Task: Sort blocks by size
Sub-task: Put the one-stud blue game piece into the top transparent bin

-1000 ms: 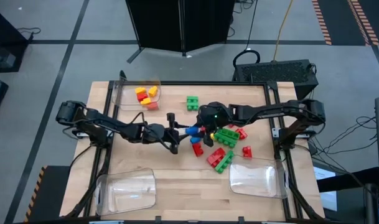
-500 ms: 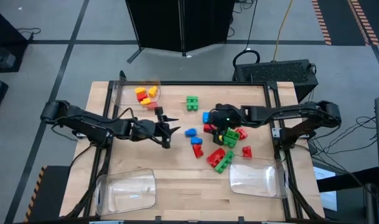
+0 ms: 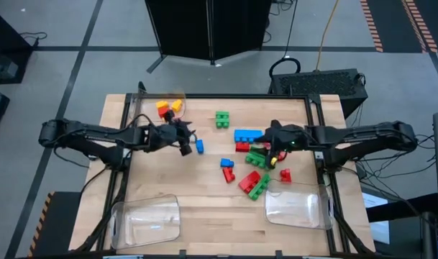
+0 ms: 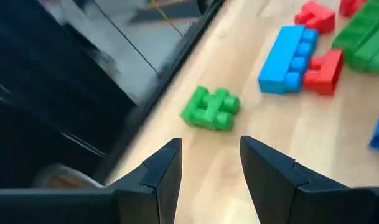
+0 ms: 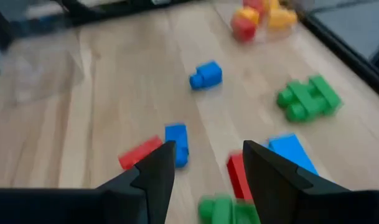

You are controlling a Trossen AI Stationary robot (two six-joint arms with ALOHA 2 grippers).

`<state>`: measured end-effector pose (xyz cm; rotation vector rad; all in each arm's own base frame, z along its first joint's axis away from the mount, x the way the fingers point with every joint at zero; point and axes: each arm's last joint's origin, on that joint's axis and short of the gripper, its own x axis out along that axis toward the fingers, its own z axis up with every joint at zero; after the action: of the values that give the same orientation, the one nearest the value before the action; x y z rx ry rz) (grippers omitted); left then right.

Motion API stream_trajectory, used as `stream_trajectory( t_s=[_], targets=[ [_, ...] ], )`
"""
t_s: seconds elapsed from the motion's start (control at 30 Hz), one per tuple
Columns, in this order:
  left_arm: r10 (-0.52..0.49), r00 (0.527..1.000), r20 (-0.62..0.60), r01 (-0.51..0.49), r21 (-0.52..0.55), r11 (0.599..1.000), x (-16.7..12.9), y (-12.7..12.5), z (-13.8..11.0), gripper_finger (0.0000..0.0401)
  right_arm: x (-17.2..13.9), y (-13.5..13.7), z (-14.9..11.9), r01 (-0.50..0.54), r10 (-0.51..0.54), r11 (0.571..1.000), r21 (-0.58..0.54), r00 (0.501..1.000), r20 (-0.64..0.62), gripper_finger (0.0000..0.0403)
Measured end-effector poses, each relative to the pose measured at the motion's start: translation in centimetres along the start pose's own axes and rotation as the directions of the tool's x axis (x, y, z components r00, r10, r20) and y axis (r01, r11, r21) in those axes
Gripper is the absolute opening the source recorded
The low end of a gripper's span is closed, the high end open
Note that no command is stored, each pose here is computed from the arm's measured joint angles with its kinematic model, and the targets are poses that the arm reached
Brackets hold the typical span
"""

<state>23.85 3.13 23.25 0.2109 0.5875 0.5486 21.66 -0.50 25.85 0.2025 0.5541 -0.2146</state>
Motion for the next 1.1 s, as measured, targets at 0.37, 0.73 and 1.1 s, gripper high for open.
stream_trajectory(
  t_s=[0.37,0.73,1.1],
  targets=[
    [-0.265,0.957,-0.120,0.240,-0.188,0.952,2.1,-0.4,-1.6,0.0206,-0.7,0.9,-0.7,0.069,-0.069,0.998,0.002,0.998,-0.013,0.0174],
    [-0.289,0.930,-0.225,0.241,-0.219,0.945,5.3,-2.3,-3.6,0.0346,-0.6,1.2,-0.8,0.083,-0.083,0.997,-0.005,0.996,-0.012,0.0174],
    [-0.297,0.899,-0.322,0.245,-0.192,0.950,7.6,-3.8,-5.7,0.0398,-0.6,1.2,-0.8,0.083,-0.083,0.997,-0.005,0.996,-0.012,0.0174]
  ],
)
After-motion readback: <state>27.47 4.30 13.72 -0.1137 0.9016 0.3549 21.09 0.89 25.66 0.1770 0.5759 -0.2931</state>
